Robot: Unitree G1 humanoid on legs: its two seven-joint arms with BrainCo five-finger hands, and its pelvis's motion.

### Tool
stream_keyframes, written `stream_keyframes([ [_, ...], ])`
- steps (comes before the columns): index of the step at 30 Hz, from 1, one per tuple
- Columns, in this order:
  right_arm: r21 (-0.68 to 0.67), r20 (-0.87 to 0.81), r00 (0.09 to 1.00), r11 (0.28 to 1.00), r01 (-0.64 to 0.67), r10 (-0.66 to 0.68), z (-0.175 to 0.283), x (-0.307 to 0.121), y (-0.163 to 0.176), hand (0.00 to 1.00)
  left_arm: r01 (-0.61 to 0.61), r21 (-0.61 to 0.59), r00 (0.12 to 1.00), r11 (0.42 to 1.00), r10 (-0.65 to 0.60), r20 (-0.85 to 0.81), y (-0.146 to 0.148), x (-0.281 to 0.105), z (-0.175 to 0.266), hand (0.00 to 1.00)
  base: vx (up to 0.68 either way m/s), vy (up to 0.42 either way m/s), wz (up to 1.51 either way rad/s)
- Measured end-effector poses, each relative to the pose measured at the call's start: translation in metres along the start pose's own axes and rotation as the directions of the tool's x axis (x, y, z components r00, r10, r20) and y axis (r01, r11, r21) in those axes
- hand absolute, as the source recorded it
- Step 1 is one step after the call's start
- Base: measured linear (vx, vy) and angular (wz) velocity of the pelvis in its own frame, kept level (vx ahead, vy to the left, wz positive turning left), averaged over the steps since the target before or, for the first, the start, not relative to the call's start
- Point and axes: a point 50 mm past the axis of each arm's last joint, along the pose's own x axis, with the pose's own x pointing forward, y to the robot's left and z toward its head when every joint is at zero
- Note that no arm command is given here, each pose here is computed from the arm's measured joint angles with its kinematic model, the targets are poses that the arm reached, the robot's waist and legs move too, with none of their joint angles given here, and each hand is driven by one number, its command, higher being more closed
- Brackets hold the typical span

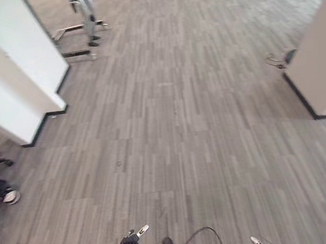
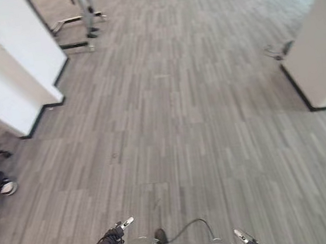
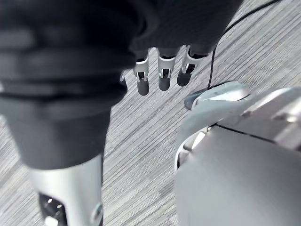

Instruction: Organize washtable

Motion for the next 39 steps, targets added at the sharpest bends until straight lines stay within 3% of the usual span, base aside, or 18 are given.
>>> stream_keyframes([
  [3,0.064,0.026,0.998,0.996,-0.056,0.055,0.003,0.002,0.019,0.0,0.0,0.017,1.0,1.0,0.0,0.028,0.001,0.002,0.01,0.0,0.05,0.247,0.01],
  [8,0.135,-0.04,0.999,0.991,-0.018,0.024,-0.024,-0.004,0.009,0.0,0.035,0.103,0.999,0.994,-0.038,0.022,-0.01,0.004,0.014,0.0,-0.23,0.165,0.12],
  [12,0.226,-0.132,0.991,0.972,0.063,-0.034,-0.057,-0.015,-0.009,0.0,0.032,0.06,0.999,0.998,-0.033,0.02,-0.013,0.003,0.01,0.0,0.16,-0.08,0.43],
  [16,0.248,-0.103,0.993,0.966,0.075,-0.051,-0.047,-0.013,-0.015,0.0,0.014,0.02,1.0,1.0,-0.014,0.013,-0.009,-0.001,0.001,0.0,0.43,-0.357,0.17],
  [18,0.189,-0.018,0.999,0.981,0.035,-0.032,-0.02,-0.007,-0.009,0.0,0.01,-0.009,1.0,1.0,-0.01,0.024,-0.009,-0.001,0.002,0.0,0.54,-0.381,-0.46],
  [21,0.065,0.091,0.992,0.994,-0.091,0.085,0.016,0.001,0.029,0.0,-0.011,-0.005,0.995,1.0,0.012,0.098,-0.001,-0.001,0.017,0.0,0.31,-0.224,-0.41],
  [25,-0.112,0.27,0.918,0.956,-0.27,0.291,0.078,-0.002,0.1,0.0,-0.046,0.013,0.986,0.999,0.044,0.16,0.013,-0.002,0.029,0.0,-0.24,-0.016,-0.86],
  [27,-0.166,0.305,0.893,0.942,-0.291,0.33,0.086,-0.005,0.109,0.0,-0.064,0.019,0.991,0.998,0.062,0.122,0.019,-0.004,0.018,0.0,0.11,0.114,-0.74],
  [30,-0.207,0.217,0.923,0.939,-0.275,0.318,0.054,-0.003,0.095,0.0,-0.123,0.025,0.992,0.992,0.124,-0.009,0.036,-0.01,-0.016,0.0,0.64,0.106,-0.42],
  [34,-0.146,-0.005,0.982,0.972,-0.186,0.187,-0.005,0.001,0.054,0.0,-0.157,0.081,0.986,0.984,0.161,-0.049,0.051,-0.01,-0.015,0.0,0.42,0.056,0.37],
  [36,-0.161,0.003,0.988,0.975,-0.151,0.153,-0.003,0.001,0.038,0.0,-0.138,0.076,0.99,0.988,0.14,-0.022,0.042,-0.007,-0.007,0.0,0.07,-0.038,-0.06],
  [39,-0.123,0.002,0.993,0.986,-0.114,0.115,-0.01,-0.003,0.017,0.0,-0.056,0.06,0.992,0.997,0.049,0.113,0.006,0.003,0.035,0.0,0.04,-0.031,0.23],
])
